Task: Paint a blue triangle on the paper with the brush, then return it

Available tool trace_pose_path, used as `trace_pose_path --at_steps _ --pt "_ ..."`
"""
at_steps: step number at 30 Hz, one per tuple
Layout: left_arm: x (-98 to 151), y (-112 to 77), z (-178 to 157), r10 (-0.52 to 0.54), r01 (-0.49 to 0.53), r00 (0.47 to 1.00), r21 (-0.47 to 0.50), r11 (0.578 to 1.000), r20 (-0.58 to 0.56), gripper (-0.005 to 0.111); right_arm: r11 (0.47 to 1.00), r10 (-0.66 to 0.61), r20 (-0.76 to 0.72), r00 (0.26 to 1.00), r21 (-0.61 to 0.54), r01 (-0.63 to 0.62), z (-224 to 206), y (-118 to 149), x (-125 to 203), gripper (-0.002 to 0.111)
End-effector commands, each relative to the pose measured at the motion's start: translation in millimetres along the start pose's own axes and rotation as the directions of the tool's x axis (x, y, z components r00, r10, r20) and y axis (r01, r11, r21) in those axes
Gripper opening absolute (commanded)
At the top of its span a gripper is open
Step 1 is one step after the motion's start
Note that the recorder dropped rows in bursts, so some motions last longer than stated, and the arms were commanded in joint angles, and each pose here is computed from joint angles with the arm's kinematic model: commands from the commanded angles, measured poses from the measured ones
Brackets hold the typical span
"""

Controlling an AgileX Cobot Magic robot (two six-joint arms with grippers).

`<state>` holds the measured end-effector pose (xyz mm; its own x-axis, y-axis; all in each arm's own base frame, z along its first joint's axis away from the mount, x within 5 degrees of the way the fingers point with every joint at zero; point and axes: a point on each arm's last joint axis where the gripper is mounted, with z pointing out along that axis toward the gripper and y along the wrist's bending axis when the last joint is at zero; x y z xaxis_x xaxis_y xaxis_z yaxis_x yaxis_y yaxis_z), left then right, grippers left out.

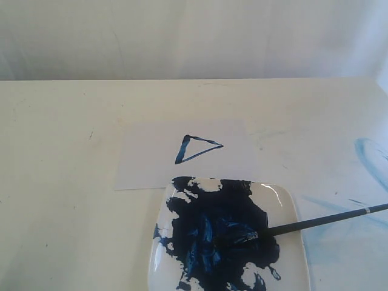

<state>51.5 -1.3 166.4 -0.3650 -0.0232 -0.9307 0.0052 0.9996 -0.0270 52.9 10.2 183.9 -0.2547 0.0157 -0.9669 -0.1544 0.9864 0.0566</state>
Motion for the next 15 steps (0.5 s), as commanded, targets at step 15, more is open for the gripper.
trace_pose_path --at_steps 15 --pt "1.5 -0.2 0.2 -0.017 0.017 1.0 0.002 1.0 -0.005 0.0 1.0 0.025 0.007 1.0 -0.015 -0.025 0.0 1.2 0.6 0.0"
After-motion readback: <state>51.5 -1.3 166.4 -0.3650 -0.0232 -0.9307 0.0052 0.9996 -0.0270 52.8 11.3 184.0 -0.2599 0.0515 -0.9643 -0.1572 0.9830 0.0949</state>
